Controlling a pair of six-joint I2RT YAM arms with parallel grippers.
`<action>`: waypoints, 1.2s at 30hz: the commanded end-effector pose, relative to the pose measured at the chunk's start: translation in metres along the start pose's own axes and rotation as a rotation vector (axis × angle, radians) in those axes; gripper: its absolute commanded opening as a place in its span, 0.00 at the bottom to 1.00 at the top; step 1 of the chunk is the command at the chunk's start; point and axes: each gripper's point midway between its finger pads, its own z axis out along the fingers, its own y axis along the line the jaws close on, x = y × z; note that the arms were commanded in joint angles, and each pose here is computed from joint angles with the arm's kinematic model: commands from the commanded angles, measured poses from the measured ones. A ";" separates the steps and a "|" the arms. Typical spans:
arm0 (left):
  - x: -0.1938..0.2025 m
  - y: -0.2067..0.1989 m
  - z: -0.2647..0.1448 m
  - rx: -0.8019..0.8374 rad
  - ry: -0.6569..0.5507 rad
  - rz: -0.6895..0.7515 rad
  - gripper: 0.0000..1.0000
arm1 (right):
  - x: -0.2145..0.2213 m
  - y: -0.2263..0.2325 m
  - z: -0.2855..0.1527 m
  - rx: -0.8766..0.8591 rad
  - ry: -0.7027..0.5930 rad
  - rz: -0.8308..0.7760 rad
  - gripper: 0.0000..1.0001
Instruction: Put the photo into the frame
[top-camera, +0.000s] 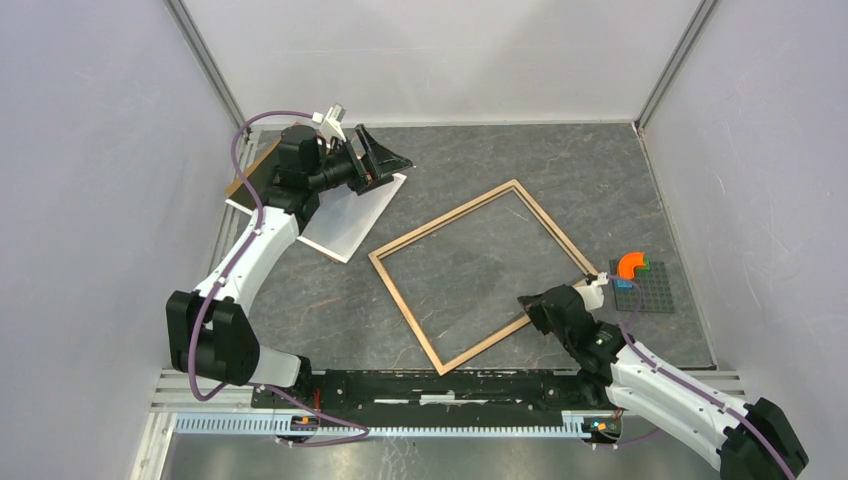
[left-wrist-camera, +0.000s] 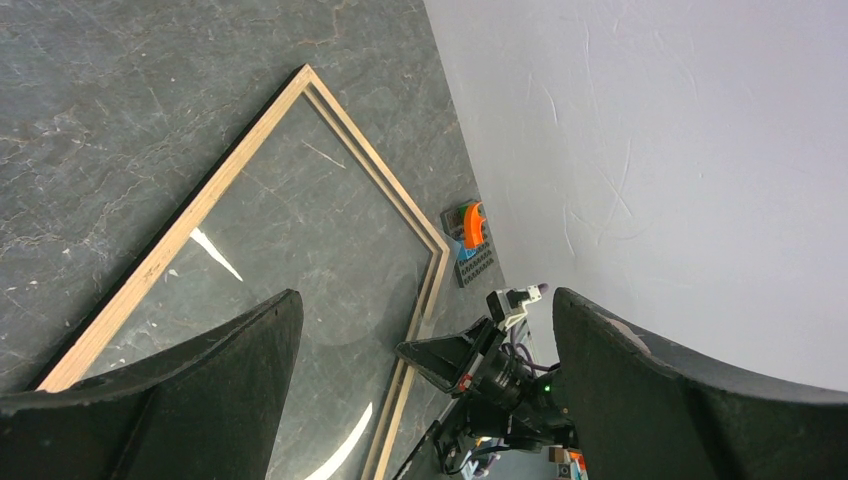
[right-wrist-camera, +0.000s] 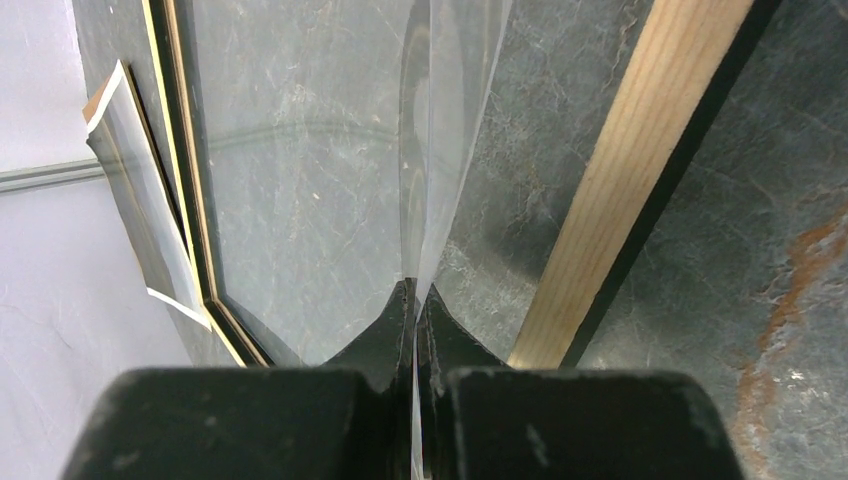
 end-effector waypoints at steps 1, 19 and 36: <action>-0.002 -0.010 0.002 0.044 0.001 0.009 1.00 | 0.011 -0.016 0.002 0.027 0.049 -0.025 0.00; 0.001 -0.008 0.004 0.042 0.009 0.007 1.00 | 0.014 -0.016 0.007 0.011 0.051 -0.039 0.10; 0.002 -0.010 0.005 0.046 0.013 0.007 1.00 | 0.007 -0.004 0.006 -0.020 0.049 -0.089 0.37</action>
